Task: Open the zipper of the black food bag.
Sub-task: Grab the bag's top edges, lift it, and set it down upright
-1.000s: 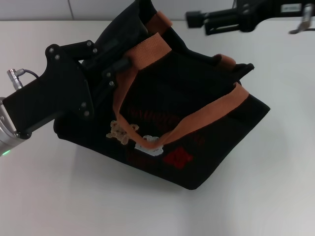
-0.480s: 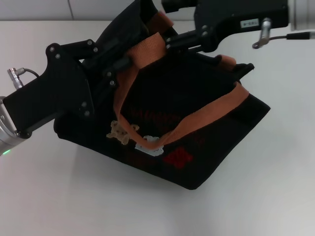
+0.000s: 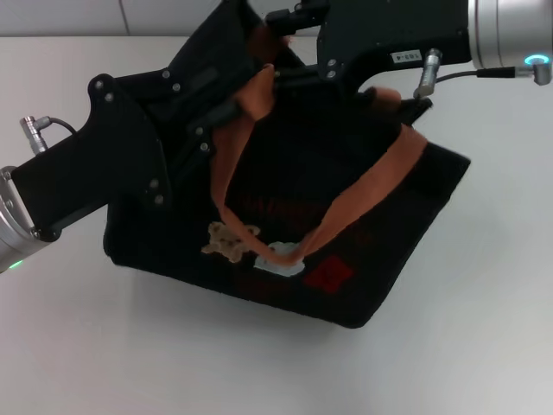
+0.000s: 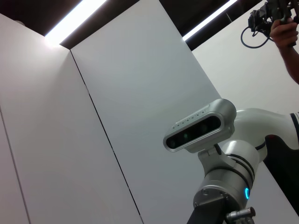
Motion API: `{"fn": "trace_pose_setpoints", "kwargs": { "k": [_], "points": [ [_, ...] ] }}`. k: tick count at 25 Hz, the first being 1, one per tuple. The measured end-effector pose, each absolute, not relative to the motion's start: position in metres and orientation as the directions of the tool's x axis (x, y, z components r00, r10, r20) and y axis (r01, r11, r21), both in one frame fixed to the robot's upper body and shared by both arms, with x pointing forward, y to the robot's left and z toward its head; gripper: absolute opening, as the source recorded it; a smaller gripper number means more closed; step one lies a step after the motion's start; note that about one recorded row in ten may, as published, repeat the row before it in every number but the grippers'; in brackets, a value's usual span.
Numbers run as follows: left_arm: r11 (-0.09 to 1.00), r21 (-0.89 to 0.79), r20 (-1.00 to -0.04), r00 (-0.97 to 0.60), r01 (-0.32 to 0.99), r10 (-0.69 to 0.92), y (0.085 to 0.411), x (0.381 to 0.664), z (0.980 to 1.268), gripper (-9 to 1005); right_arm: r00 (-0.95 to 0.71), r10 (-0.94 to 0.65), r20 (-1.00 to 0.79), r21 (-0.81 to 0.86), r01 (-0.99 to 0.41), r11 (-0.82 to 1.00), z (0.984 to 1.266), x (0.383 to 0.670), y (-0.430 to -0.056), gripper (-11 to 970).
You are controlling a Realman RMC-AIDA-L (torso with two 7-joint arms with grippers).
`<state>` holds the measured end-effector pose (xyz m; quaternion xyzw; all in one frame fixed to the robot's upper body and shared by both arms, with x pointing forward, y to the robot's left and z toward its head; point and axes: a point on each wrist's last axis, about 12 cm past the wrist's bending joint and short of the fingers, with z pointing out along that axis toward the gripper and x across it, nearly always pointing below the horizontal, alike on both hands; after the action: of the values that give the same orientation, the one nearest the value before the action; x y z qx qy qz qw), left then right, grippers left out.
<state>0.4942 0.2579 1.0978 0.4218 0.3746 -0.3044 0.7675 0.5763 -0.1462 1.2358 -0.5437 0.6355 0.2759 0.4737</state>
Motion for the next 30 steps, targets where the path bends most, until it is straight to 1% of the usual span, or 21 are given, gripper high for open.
{"fn": "trace_pose_setpoints", "kwargs": {
  "k": [1,7,12,15,20,26,30],
  "points": [
    [0.458,0.420,-0.831,0.534,0.784,-0.152,0.258,0.494,1.098,203,0.049,-0.434,-0.900,-0.176,-0.950,0.257,1.236,0.576,-0.146,731],
    [0.455,0.422,-0.829,0.537,0.784,-0.158,0.257,0.494,1.099,202,0.068,-0.452,-0.889,-0.202,-0.945,0.256,1.238,0.578,-0.146,495],
    [0.454,0.424,-0.827,0.540,0.783,-0.160,0.257,0.495,1.100,202,0.078,-0.450,-0.889,-0.216,-0.940,0.265,1.241,0.577,-0.149,343],
    [0.455,0.426,-0.825,0.542,0.782,-0.161,0.257,0.496,1.100,203,0.072,-0.448,-0.891,-0.217,-0.935,0.280,1.241,0.576,-0.154,251],
    [0.453,0.435,-0.819,0.551,0.778,-0.159,0.257,0.496,1.102,202,0.064,-0.445,-0.893,-0.221,-0.925,0.311,1.240,0.571,-0.166,52],
    [0.448,0.441,-0.815,0.556,0.778,-0.162,0.256,0.498,1.103,202,0.030,-0.425,-0.905,-0.190,-0.921,0.340,1.239,0.569,-0.175,-2],
    [0.444,0.445,-0.813,0.559,0.778,-0.164,0.255,0.498,1.103,203,-0.069,-0.365,-0.929,-0.083,-0.919,0.385,1.249,0.572,-0.175,18]
  ]
}}
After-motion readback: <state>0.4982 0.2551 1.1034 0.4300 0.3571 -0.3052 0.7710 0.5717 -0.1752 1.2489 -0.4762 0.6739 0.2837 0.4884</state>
